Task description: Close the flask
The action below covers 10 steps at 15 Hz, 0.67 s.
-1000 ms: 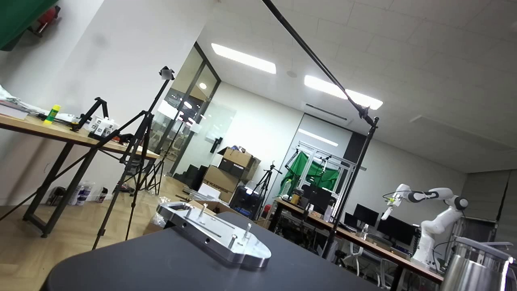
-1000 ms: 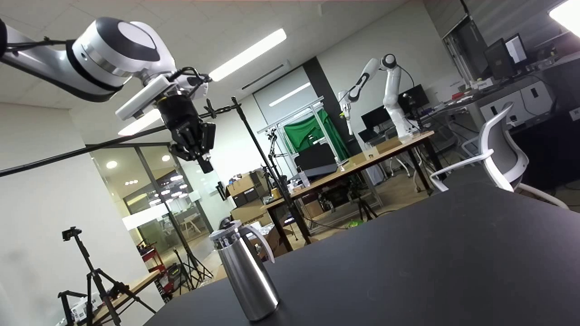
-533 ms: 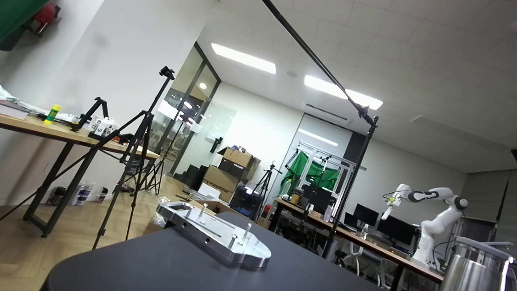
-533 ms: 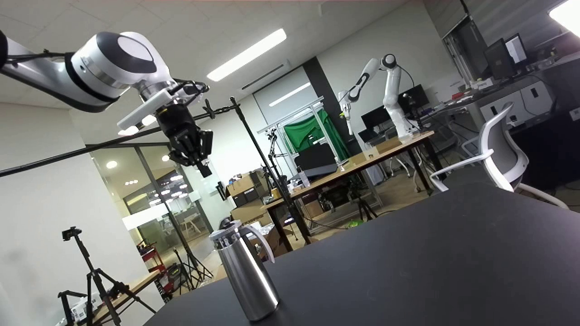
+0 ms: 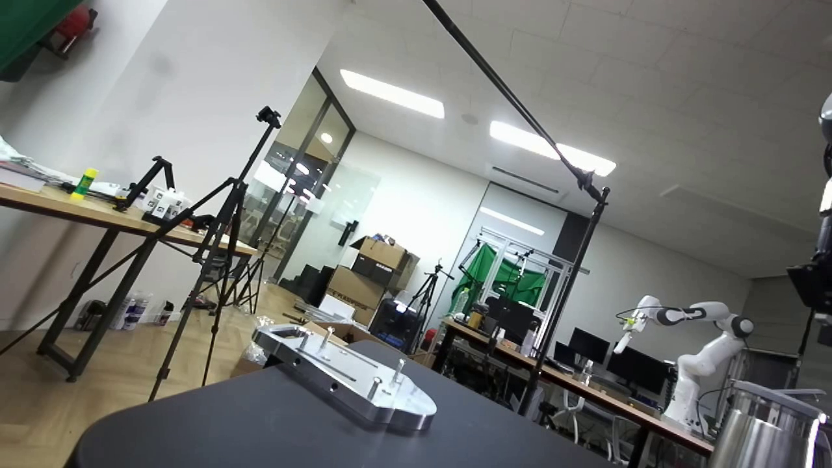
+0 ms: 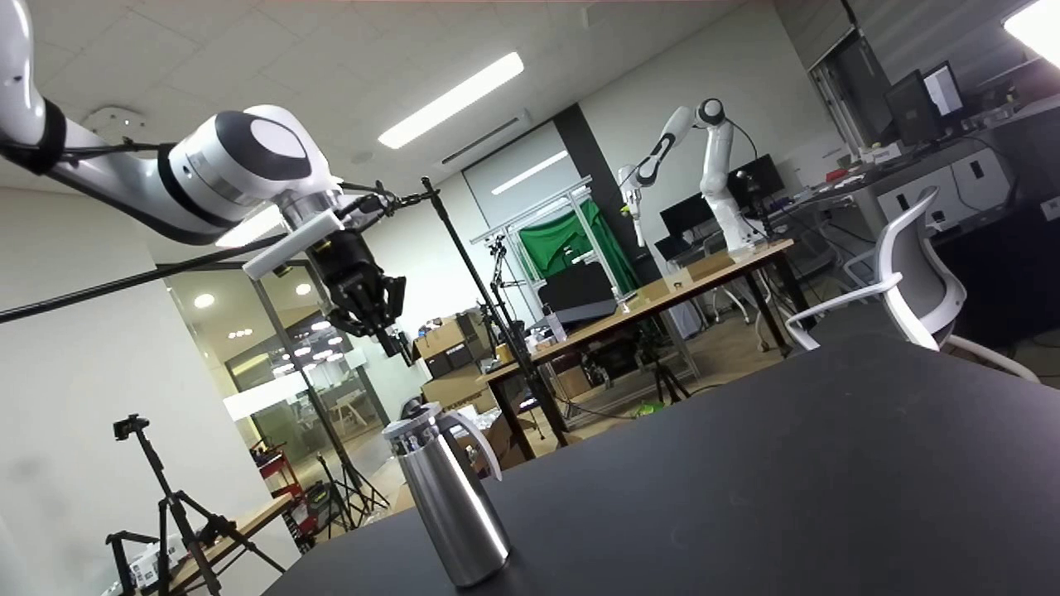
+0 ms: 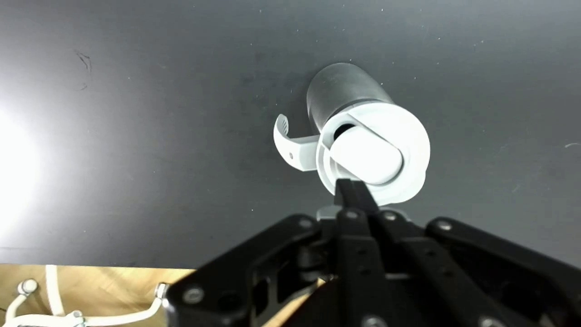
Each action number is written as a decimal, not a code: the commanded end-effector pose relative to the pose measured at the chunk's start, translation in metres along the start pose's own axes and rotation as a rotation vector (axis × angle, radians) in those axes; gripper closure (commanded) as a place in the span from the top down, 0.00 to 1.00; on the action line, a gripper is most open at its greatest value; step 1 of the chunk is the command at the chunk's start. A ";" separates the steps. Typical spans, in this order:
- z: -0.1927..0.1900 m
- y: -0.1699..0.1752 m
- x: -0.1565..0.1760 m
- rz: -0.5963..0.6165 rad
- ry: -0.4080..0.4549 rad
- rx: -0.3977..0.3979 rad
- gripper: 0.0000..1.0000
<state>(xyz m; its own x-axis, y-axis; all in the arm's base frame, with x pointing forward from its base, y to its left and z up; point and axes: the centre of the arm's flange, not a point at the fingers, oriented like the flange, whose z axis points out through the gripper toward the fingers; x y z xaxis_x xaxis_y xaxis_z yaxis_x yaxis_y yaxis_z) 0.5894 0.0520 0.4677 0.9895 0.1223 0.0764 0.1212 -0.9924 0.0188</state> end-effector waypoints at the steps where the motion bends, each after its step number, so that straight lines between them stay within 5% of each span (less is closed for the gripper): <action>1: 0.011 -0.005 0.015 0.005 -0.007 -0.014 0.00; 10: 0.038 -0.017 0.016 -0.031 -0.048 -0.030 0.00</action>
<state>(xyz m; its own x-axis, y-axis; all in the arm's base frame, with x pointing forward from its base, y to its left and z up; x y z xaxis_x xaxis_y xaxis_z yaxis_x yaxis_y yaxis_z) 0.5997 0.0667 0.4302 0.9872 0.1560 0.0342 0.1551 -0.9875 0.0289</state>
